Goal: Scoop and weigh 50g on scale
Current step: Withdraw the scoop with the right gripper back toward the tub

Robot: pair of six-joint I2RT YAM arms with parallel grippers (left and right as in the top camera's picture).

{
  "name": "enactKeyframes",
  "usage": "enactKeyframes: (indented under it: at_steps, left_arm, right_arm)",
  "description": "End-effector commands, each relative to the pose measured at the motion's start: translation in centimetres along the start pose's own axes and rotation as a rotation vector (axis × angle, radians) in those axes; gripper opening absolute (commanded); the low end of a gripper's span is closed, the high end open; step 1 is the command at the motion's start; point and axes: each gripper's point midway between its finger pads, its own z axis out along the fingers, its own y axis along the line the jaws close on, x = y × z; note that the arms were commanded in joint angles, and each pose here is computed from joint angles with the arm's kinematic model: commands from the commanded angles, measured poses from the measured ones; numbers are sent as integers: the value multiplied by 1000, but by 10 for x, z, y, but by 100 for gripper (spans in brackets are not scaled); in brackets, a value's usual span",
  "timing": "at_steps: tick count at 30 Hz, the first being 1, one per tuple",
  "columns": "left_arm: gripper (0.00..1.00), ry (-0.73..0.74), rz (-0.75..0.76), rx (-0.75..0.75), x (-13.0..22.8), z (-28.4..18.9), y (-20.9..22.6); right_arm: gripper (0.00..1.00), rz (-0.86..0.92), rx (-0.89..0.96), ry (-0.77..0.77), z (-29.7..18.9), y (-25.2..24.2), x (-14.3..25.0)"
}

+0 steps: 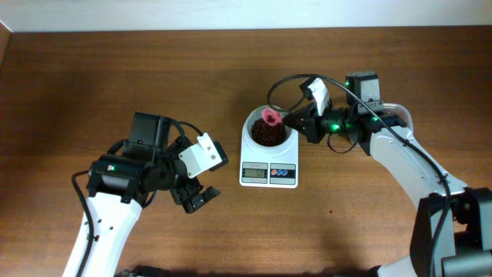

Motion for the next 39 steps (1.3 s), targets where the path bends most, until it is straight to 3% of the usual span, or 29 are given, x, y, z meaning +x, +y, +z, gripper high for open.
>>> enactKeyframes:
  at_steps: [1,8,19,39]
  left_arm:
    - [99,-7,12,7,0,0,-1]
    - [99,-7,12,7,0,0,-1]
    - [99,-7,12,7,0,0,-1]
    - [99,-7,12,7,0,0,-1]
  right_arm:
    - [4,145,-32,-18,-4,5,-6]
    - [4,287,-89,-35,-13,8,-9]
    - [4,367,-245,-171,-75,-5,-23]
    - [4,605,-385,-95,-89,37,-7]
